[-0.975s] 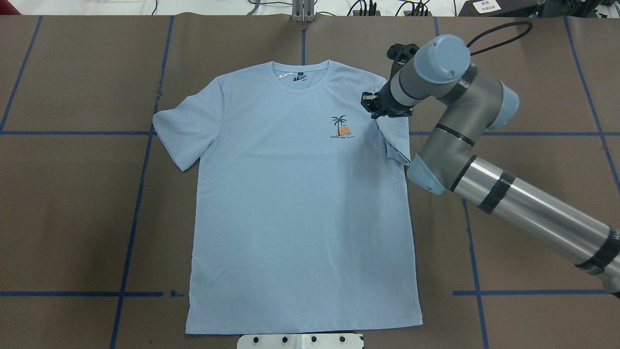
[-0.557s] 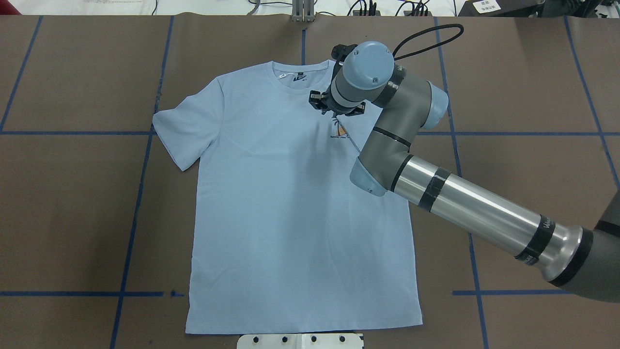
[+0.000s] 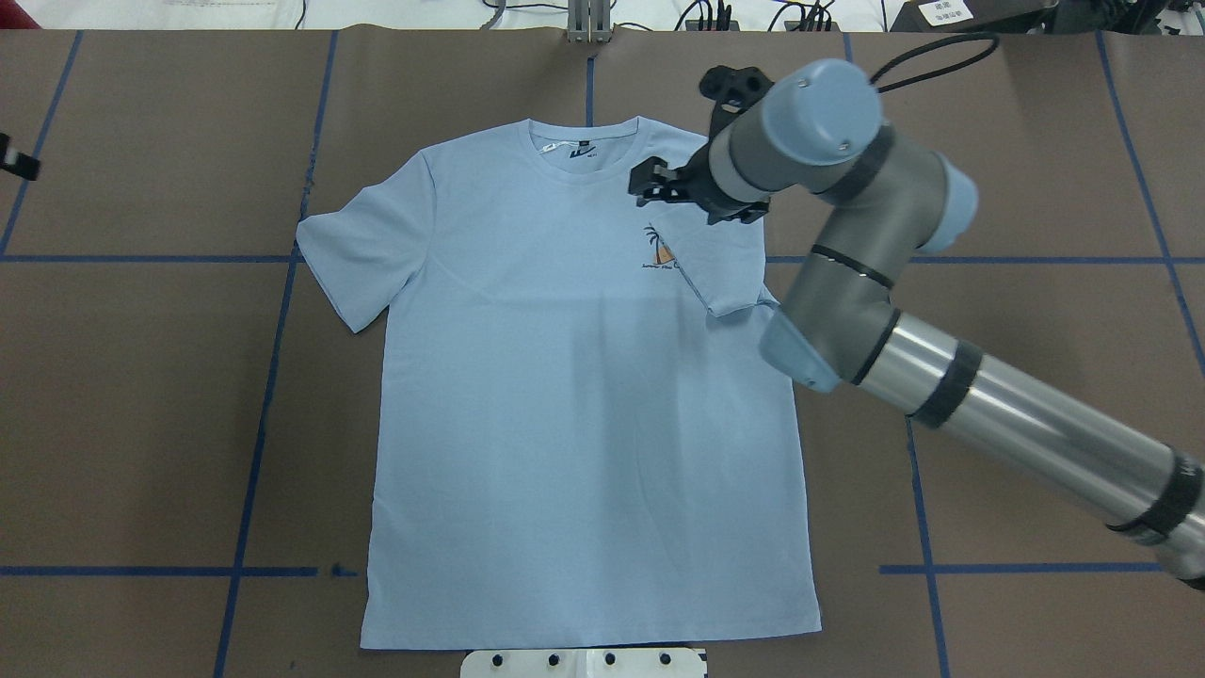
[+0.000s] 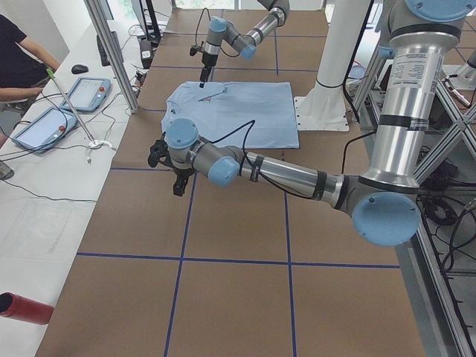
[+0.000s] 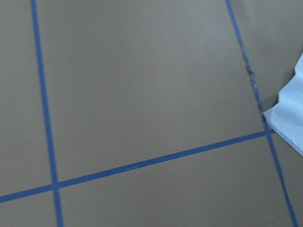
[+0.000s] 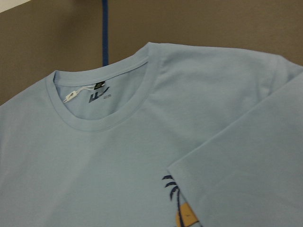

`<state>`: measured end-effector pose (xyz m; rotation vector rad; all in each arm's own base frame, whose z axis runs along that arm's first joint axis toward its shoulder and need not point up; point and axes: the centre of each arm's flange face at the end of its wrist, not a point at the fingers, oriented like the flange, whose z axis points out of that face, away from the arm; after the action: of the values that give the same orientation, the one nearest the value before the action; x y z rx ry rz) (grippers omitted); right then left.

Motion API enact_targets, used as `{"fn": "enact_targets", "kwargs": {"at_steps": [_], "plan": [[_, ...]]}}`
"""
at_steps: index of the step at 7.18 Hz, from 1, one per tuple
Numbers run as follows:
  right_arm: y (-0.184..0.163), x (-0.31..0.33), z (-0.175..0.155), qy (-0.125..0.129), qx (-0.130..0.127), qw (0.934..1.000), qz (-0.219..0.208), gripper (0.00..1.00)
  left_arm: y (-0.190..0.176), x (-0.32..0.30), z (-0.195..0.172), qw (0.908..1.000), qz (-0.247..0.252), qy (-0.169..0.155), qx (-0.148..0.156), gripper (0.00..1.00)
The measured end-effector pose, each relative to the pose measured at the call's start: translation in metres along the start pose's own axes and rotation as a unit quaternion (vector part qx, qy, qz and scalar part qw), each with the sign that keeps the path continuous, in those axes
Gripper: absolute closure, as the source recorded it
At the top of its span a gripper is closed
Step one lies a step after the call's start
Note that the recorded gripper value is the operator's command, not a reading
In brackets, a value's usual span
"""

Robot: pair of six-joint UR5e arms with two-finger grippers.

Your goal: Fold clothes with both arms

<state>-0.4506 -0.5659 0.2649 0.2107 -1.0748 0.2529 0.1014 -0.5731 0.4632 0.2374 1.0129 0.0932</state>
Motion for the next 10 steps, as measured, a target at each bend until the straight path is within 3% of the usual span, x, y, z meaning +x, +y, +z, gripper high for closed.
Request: {"fn": "enact_targets", "kwargs": {"at_steps": [3,5,7,10], "plan": [[-0.04,0.141,-0.105,-0.014,-0.042,0.9979,0.048,0.0,-0.056,0.101,0.101,0.9984,-0.046,-0.025,-0.019,0.0],[-0.017,0.201,-0.158,-0.015,-0.038,0.998,0.047,0.0,-0.064,0.136,0.153,0.9975,-0.067,-0.017,-0.014,0.03],[0.004,0.222,-0.182,-0.014,-0.035,0.9982,0.046,0.0,-0.062,0.147,0.206,0.9958,-0.081,-0.038,0.019,0.19],[0.009,0.227,-0.186,-0.012,-0.035,0.9982,0.047,0.0,-0.051,0.147,0.229,0.995,-0.081,-0.052,0.024,0.34]]}}
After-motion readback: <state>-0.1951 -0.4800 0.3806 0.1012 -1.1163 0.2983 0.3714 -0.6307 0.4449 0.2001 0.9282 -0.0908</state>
